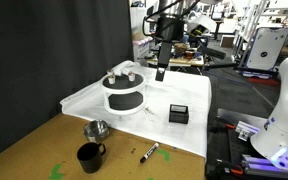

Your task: Pick up the marker and place it in the black cup

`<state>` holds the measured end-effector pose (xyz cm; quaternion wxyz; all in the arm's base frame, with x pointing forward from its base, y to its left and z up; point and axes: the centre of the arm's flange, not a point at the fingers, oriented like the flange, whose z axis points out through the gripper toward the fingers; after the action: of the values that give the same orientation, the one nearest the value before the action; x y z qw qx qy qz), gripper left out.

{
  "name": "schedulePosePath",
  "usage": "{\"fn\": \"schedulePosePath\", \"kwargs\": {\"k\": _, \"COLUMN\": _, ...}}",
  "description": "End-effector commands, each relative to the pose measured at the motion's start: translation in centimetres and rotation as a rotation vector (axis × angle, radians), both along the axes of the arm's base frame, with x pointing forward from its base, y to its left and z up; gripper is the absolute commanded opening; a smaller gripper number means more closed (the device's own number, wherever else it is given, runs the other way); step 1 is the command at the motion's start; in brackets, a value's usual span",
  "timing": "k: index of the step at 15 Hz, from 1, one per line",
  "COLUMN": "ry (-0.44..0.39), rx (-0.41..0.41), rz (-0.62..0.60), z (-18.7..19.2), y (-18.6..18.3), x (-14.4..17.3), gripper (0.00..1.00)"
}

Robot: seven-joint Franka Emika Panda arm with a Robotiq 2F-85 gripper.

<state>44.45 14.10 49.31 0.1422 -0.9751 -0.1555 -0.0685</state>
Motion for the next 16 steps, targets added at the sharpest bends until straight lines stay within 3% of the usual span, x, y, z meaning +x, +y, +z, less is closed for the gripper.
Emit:
{"fn": "schedulePosePath", "kwargs": {"k": 1, "ry": 0.000, "rx": 0.000, "rz": 0.000, "z": 0.0, "y": 0.0, "x": 0.0, "gripper": 1.00}}
{"fn": "schedulePosePath", "kwargs": {"k": 10, "ry": 0.000, "rx": 0.000, "rz": 0.000, "z": 0.0, "y": 0.0, "x": 0.0, "gripper": 1.00}}
{"fn": "schedulePosePath", "kwargs": {"k": 13, "ry": 0.049, "rx": -0.018, "rz": 0.031, "z": -2.8, "y": 2.4, "x": 1.2, "gripper": 1.00}}
{"fn": "schedulePosePath", "kwargs": {"k": 16, "ry": 0.101, "rx": -0.068, "rz": 0.141, "z": -7.8, "y": 5.6, "x": 2.0, "gripper": 1.00}}
